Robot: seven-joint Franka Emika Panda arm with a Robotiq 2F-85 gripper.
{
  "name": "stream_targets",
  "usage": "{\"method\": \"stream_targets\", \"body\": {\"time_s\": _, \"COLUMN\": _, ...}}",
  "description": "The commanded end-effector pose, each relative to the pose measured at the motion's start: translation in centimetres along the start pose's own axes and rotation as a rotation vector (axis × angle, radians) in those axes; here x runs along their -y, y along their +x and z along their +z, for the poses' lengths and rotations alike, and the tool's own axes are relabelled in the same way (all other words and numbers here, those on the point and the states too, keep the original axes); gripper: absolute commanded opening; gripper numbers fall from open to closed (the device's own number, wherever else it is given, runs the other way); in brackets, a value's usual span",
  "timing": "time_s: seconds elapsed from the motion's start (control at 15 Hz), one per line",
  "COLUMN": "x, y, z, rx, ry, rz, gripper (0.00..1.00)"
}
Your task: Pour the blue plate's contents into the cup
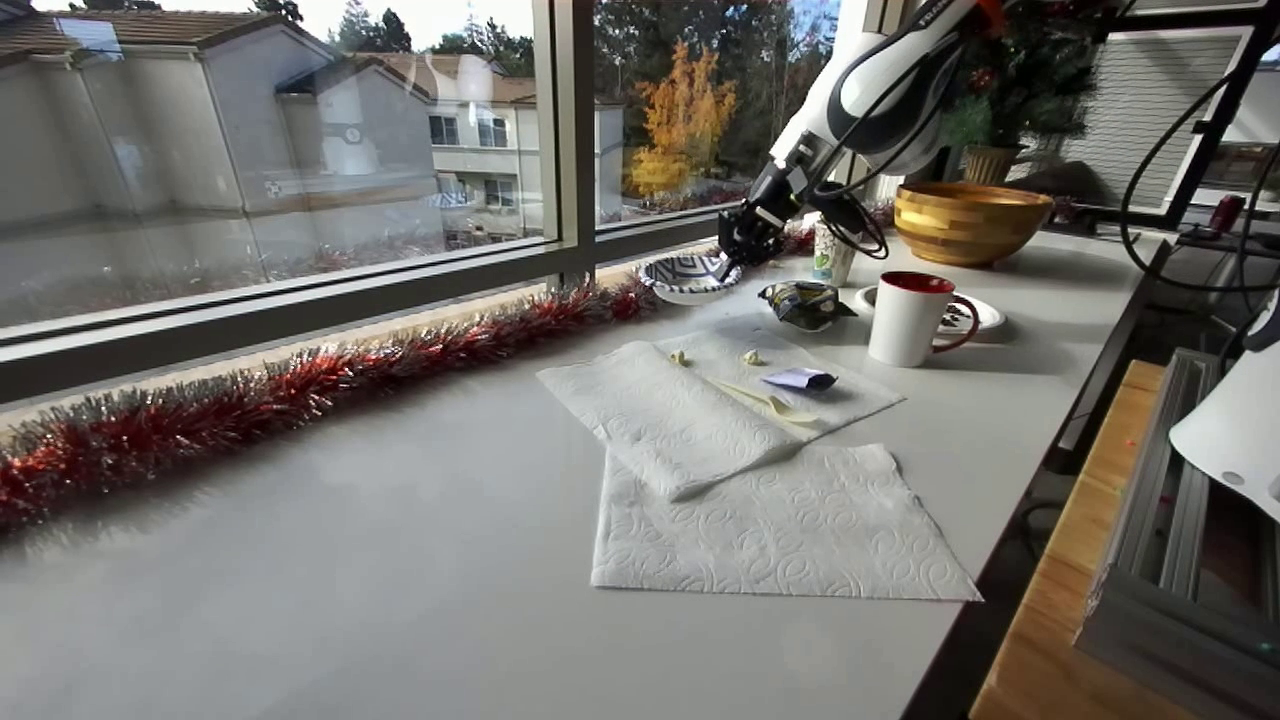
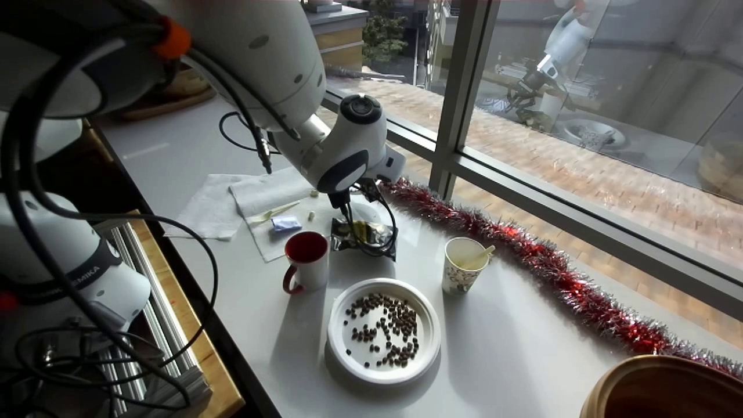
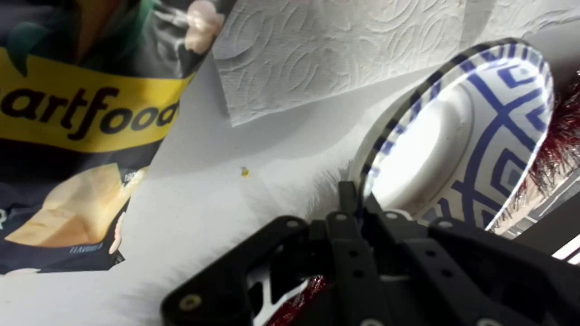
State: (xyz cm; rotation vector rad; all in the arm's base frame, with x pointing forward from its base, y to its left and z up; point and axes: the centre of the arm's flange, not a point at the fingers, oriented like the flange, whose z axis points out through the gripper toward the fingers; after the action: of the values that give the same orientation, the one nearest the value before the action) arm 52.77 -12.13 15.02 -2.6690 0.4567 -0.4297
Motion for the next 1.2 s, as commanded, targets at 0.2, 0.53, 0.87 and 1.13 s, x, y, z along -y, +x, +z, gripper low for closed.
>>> {"method": "stream_targets", "body": {"time_s": 0.2, "x": -0.4, "y": 0.2, "z": 1.4, "rx": 0.091, "ry": 0.046, "rz": -0.111, "gripper": 0.02}}
{"method": "stream_targets", "body": {"time_s": 0.53, "x": -1.0, "y": -0.9, "z": 2.2, "rx": 0.126, "ry": 0.037, "rz": -0.253, "gripper": 0.02}}
{"method": "stream_targets", "body": {"time_s": 0.87, "x": -1.7, "y": -1.4, "z": 2.6, "rx": 0.149, "ry": 0.048, "rz": -0.365, "gripper": 0.02}}
{"method": "stream_targets", "body": {"time_s": 1.13, "x": -0.7, "y": -1.4, "z": 1.1, "rx": 0.123, "ry": 0.026, "rz": -0.4, "gripper": 0.43}}
